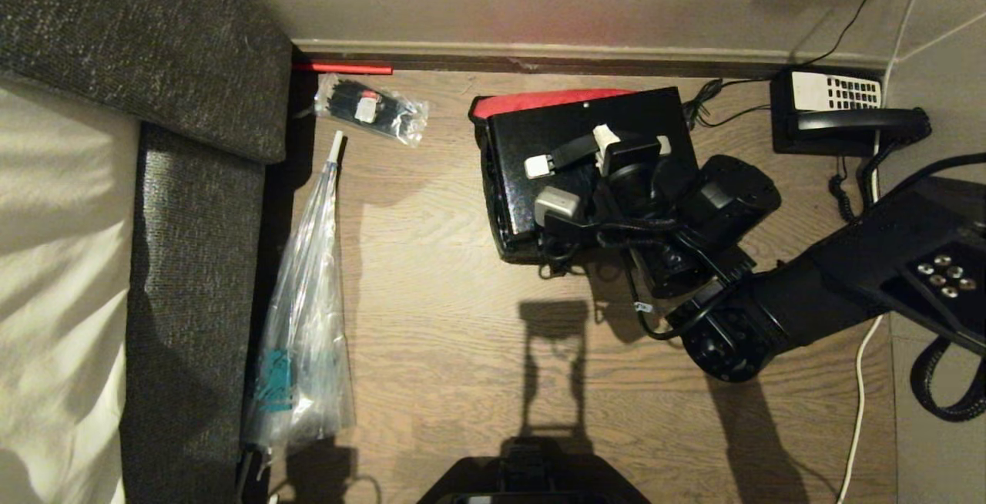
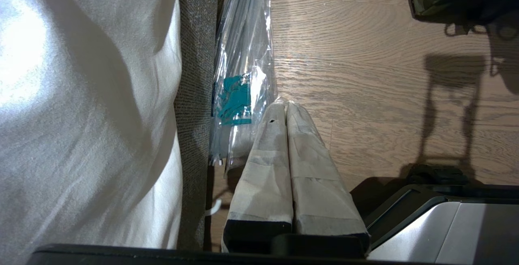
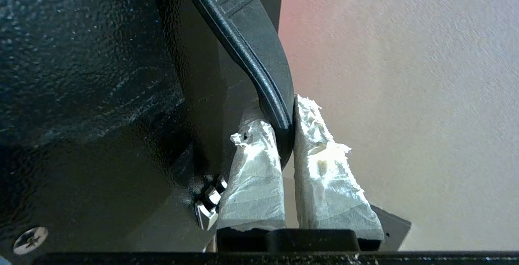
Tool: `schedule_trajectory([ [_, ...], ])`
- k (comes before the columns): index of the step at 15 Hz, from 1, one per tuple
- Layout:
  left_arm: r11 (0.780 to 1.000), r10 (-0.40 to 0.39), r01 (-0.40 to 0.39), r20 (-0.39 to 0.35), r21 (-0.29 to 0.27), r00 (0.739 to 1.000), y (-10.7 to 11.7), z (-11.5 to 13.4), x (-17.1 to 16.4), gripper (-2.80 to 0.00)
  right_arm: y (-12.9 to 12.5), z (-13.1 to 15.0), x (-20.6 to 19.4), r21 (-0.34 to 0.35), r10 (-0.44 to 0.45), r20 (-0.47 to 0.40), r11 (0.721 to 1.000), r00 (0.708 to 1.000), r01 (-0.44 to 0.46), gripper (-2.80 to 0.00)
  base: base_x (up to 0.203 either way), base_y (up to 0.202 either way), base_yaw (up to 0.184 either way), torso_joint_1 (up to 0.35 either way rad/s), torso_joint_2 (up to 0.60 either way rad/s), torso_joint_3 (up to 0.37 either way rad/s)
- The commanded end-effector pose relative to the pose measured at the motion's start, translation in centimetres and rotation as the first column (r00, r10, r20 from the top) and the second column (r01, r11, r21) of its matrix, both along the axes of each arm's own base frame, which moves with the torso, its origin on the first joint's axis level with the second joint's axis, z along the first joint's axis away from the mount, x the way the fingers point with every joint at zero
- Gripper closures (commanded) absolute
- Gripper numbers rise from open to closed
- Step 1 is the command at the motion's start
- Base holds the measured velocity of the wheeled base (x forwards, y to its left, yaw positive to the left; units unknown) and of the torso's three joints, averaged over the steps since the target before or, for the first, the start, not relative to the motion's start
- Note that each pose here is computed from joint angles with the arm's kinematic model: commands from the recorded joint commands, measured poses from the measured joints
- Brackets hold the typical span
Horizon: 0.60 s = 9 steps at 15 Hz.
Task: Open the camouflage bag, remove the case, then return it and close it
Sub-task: Lift the black box
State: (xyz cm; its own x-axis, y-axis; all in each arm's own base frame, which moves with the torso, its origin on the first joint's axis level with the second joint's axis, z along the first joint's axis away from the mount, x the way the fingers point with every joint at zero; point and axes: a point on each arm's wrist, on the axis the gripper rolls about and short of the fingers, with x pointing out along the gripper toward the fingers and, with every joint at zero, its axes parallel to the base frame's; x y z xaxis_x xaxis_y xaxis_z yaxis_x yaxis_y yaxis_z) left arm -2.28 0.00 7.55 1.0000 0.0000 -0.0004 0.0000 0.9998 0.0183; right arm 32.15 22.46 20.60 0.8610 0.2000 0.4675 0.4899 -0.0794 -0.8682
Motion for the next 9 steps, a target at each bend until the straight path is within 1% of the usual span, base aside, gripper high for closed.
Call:
schedule_trajectory([
  [1,1.000,0.000,0.000,0.000,0.000,1.000,0.0,0.0,0.0,0.00,-0.4,1.3,-0.8,0.013,-0.004,0.030,1.000,1.000,0.004,0.00,0.000,0.000,0.000,0.000,0.00,0.000],
  [3,1.000,0.000,0.000,0.000,0.000,1.000,0.0,0.0,0.0,0.00,-0.8,2.4,-1.6,0.031,-0.016,0.042,0.999,0.999,0.015,0.00,0.000,0.000,0.000,0.000,0.00,0.000],
  [5,1.000,0.000,0.000,0.000,0.000,1.000,0.0,0.0,0.0,0.00,-0.7,2.9,-2.2,0.029,-0.011,0.032,1.000,0.999,0.010,0.00,0.000,0.000,0.000,0.000,0.00,0.000],
  [9,1.000,0.000,0.000,0.000,0.000,1.000,0.0,0.0,0.0,0.00,-1.1,4.7,-3.4,0.040,-0.015,0.064,0.999,0.998,0.012,0.00,0.000,0.000,0.000,0.000,0.00,0.000],
])
